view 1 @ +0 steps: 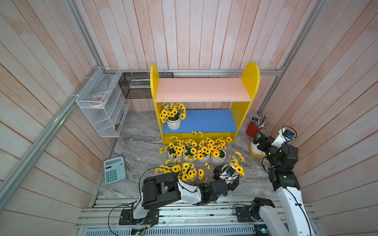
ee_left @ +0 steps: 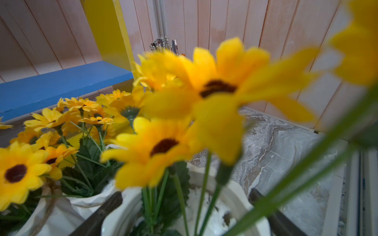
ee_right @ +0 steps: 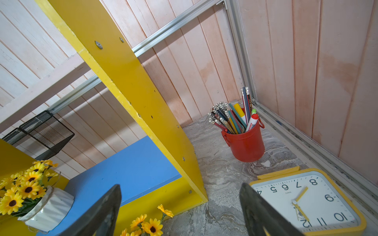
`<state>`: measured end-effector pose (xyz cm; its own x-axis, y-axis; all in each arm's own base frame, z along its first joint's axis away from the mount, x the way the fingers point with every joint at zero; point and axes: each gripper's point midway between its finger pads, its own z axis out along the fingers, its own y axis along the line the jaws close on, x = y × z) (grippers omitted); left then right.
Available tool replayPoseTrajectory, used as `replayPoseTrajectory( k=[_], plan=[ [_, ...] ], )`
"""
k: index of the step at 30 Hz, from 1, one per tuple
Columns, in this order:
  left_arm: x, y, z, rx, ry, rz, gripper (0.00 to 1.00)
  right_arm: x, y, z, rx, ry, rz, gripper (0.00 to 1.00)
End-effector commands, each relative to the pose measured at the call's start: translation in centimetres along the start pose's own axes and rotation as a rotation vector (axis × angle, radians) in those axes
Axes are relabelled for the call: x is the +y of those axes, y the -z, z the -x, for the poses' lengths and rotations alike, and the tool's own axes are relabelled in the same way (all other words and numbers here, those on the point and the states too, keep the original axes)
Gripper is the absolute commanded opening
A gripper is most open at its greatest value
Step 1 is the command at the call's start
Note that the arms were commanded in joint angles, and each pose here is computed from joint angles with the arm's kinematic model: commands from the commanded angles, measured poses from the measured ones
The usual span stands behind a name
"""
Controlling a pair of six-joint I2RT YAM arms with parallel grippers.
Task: Take the sunflower pots off the shelves
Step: Place the sunflower pot at the center of the board.
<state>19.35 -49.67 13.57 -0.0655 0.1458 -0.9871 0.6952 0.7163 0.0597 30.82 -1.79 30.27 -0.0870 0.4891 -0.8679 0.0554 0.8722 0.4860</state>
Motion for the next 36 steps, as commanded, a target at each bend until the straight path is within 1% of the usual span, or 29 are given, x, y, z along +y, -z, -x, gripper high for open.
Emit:
replayPoseTrajectory(
  k=[1,3,4,7,11,17,18,19,22,23,24,25,27,28,29,30,31,36],
  plan=[
    [-0.9,-0.9,2.5,-0.088,0.085,-0.005,0.00,0.6,0.3,0.5,-0.010,0.016,0.010,0.90],
    [-0.4,-1.4,1.3,-0.075,0.076,0.020,0.00,0.7,0.3,0.4,-0.008,0.015,0.018,0.90],
    [-0.4,-1.6,0.7,-0.063,0.102,0.013,0.00,0.7,0.3,0.4,-0.009,0.015,0.018,0.90],
    [-0.3,-2.0,-0.6,-0.048,0.110,0.010,0.00,0.7,0.3,0.4,-0.007,0.018,0.015,0.90],
    [-0.1,-2.5,-1.5,-0.040,0.096,0.018,0.00,0.6,0.3,0.0,-0.003,0.018,0.020,0.90],
    [0.6,-2.7,-3.6,0.001,0.128,0.020,0.00,0.5,0.3,-0.2,0.004,0.018,0.018,0.90],
    [0.7,-2.7,-3.7,0.006,0.125,0.025,0.04,0.6,0.2,-0.2,0.004,0.018,0.022,0.90],
    [0.9,-2.6,-3.8,0.010,0.125,0.031,0.13,0.7,0.2,-0.3,0.006,0.017,0.025,0.90],
    [1.0,-2.4,-3.8,0.013,0.125,0.033,0.51,0.6,0.1,-0.5,0.011,0.013,0.027,0.90],
    [1.0,-2.3,-3.8,0.015,0.123,0.032,0.57,0.6,0.1,-0.5,0.013,0.013,0.027,0.90],
    [1.0,-2.3,-3.7,0.018,0.121,0.027,0.59,0.6,0.1,-0.6,0.015,0.011,0.030,0.90],
    [1.1,-2.2,-3.8,0.023,0.119,0.030,0.64,0.6,0.1,-0.6,0.016,0.011,0.030,0.90],
    [1.4,-1.9,-3.7,0.025,0.128,0.039,0.80,0.8,0.2,-0.5,0.015,0.011,0.035,0.90],
    [1.6,-1.7,-3.8,0.028,0.127,0.043,0.85,0.8,0.2,-0.5,0.015,0.010,0.036,0.90],
    [1.7,-1.6,-3.7,0.028,0.128,0.045,0.89,0.8,0.2,-0.5,0.017,0.009,0.037,0.90],
    [1.8,-1.4,-3.6,0.027,0.127,0.051,0.96,0.9,0.2,-0.5,0.019,0.008,0.039,0.90],
    [2.0,-1.3,-3.5,0.027,0.124,0.056,1.00,1.0,0.2,-0.5,0.021,0.007,0.043,0.90],
    [1.7,-1.0,-2.1,0.017,0.114,0.039,1.00,1.0,0.3,-0.6,0.025,0.002,0.045,0.91]
  ],
)
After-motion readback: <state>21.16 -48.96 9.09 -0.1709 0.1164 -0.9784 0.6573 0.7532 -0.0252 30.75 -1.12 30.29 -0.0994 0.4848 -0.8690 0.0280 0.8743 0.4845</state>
